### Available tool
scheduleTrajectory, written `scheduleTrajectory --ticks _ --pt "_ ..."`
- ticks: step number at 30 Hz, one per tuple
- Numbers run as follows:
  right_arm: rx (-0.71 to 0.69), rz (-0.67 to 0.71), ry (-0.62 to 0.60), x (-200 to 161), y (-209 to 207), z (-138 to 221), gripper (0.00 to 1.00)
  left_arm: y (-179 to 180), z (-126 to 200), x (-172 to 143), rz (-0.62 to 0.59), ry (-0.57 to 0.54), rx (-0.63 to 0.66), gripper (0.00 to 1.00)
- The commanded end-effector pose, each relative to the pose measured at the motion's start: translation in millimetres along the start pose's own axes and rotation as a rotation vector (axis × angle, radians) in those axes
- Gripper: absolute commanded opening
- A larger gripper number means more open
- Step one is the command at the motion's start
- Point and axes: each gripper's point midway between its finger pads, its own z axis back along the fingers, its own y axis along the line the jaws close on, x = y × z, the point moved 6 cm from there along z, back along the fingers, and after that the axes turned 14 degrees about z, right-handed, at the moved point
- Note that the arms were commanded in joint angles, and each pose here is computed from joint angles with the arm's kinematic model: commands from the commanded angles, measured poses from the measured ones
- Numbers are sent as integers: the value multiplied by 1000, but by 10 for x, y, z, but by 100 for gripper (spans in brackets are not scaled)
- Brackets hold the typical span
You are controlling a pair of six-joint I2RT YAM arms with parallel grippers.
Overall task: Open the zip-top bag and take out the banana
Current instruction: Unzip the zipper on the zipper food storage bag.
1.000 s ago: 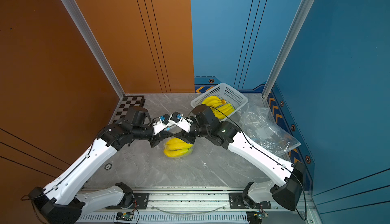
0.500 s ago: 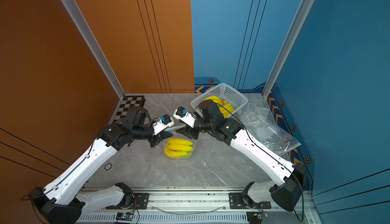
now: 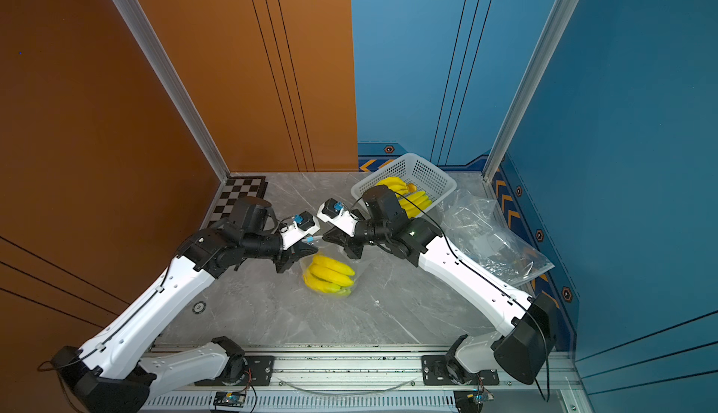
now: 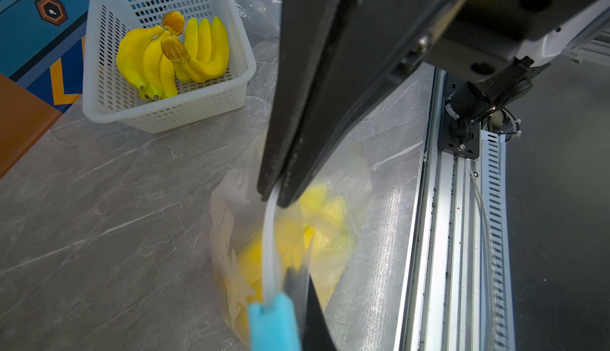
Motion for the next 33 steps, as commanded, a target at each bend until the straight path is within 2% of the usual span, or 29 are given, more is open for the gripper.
scheduleTrajectory --ticks 1,3,4,14,18,24,27,28,31,33 --pt "-3 -23 -11 -15 -5 9 0 -26 95 12 19 -49 -8 22" --pt "-2 -24 -11 -23 7 20 0 1 124 31 48 -94 -12 33" --pt "0 -25 -10 -32 18 21 0 15 135 42 63 -117 -18 35" --pt "-12 -33 -13 -51 37 102 0 55 150 35 122 -220 -83 34" --pt "-10 -41 -11 -58 36 94 0 59 137 45 115 -220 -91 26" --pt "2 -52 -8 -87 43 72 0 48 150 87 101 -227 -89 26" --pt "5 -54 -8 -87 44 68 0 21 112 73 88 -205 -108 14" --pt "3 -53 -9 -81 36 69 0 16 98 63 83 -194 -109 6" --pt "3 -54 -8 -84 28 61 0 22 78 32 71 -175 -96 0" --pt "2 -64 -5 -90 23 53 0 20 81 30 66 -171 -89 0"
